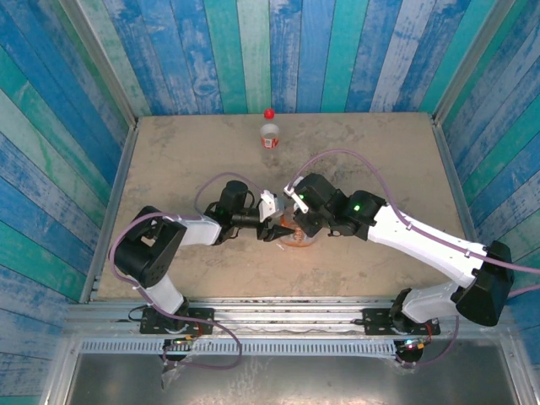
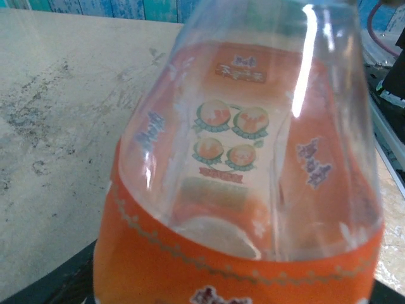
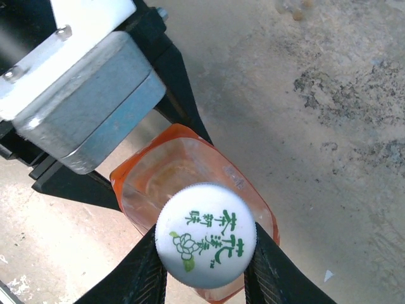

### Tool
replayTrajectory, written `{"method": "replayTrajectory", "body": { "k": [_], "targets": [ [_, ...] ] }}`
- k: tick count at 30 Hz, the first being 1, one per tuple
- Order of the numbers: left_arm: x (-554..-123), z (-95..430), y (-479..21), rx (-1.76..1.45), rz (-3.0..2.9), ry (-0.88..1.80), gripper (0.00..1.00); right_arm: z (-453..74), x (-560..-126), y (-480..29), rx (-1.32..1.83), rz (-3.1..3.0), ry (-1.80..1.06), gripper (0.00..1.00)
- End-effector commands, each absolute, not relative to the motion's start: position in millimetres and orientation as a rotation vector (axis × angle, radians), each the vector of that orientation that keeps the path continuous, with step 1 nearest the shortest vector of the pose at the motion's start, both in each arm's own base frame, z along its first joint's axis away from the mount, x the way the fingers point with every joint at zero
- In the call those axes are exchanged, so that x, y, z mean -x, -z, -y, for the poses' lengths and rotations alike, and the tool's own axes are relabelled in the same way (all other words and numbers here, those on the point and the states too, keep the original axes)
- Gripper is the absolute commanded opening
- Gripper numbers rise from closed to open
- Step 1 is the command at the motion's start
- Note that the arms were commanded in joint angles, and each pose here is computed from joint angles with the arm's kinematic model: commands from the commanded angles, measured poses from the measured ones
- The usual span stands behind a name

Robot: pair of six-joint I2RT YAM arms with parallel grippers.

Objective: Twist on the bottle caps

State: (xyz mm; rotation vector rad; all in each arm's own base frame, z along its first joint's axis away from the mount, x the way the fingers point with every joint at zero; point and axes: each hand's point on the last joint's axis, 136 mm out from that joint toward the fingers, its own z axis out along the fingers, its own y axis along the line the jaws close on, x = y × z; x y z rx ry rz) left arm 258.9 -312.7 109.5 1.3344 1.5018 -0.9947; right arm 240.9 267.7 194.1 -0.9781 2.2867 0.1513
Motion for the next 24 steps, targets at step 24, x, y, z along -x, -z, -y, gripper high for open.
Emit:
{"method": "replayTrajectory", "body": {
  "k": [24],
  "targets": [
    [-249.3, 316.9, -144.3, -1.292, -1.325, 1.086, 0.66, -266.9, -228.8, -182.6, 1.001, -2.311, -0.25, 0.35]
  ]
}}
